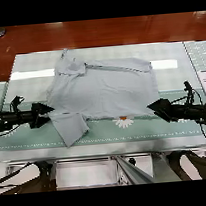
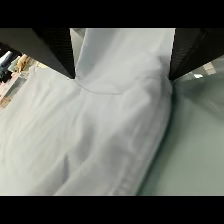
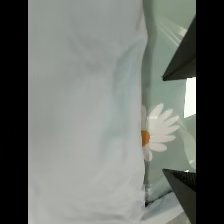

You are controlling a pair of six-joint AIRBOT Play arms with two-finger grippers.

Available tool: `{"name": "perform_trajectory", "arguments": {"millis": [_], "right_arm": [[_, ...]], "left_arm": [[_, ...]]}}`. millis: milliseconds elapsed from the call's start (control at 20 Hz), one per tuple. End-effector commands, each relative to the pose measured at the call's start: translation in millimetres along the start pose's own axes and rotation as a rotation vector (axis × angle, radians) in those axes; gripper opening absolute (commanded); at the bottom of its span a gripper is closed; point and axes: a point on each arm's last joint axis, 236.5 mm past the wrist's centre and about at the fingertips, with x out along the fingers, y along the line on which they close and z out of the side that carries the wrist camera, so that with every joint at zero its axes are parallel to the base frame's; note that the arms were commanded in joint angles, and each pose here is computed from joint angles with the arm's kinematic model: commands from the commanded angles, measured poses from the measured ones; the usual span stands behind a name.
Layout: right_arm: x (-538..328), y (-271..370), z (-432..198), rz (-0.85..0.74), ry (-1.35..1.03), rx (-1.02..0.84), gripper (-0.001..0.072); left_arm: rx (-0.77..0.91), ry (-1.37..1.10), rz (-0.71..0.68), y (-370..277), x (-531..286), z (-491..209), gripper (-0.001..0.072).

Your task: Fold the shirts.

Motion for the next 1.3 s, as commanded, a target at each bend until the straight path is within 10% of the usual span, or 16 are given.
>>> {"name": "perform_trajectory", "arguments": {"millis": [0,50,150,450,1100,1150,1250], "right_arm": [[0,4,0,0.018,-0.002,0.008,0.0627],[-2,2,4,0.010,-0.016,0.007,0.0627],[-19,-13,24,-0.044,-0.073,0.017,0.0627],[-57,-121,-5,-0.396,0.004,0.213,0.0627],[34,-74,47,-0.240,0.061,0.195,0.0617],[40,-65,53,-0.239,0.079,0.164,0.0565],[50,-43,65,-0.228,0.121,0.077,0.0089]], "left_arm": [[0.026,-0.017,-0.001,-8,16,4,0.0700],[0.023,-0.024,-0.012,-11,17,6,0.0674],[0.048,-0.008,-0.030,-19,15,5,0.0016],[0.147,0.020,-0.058,-31,9,2,0.0023],[0.139,-0.004,-0.063,-33,8,8,0.0023],[0.139,-0.004,-0.064,-33,8,8,0.0023],[0.146,-0.014,-0.074,-37,6,10,0.0022]]}}
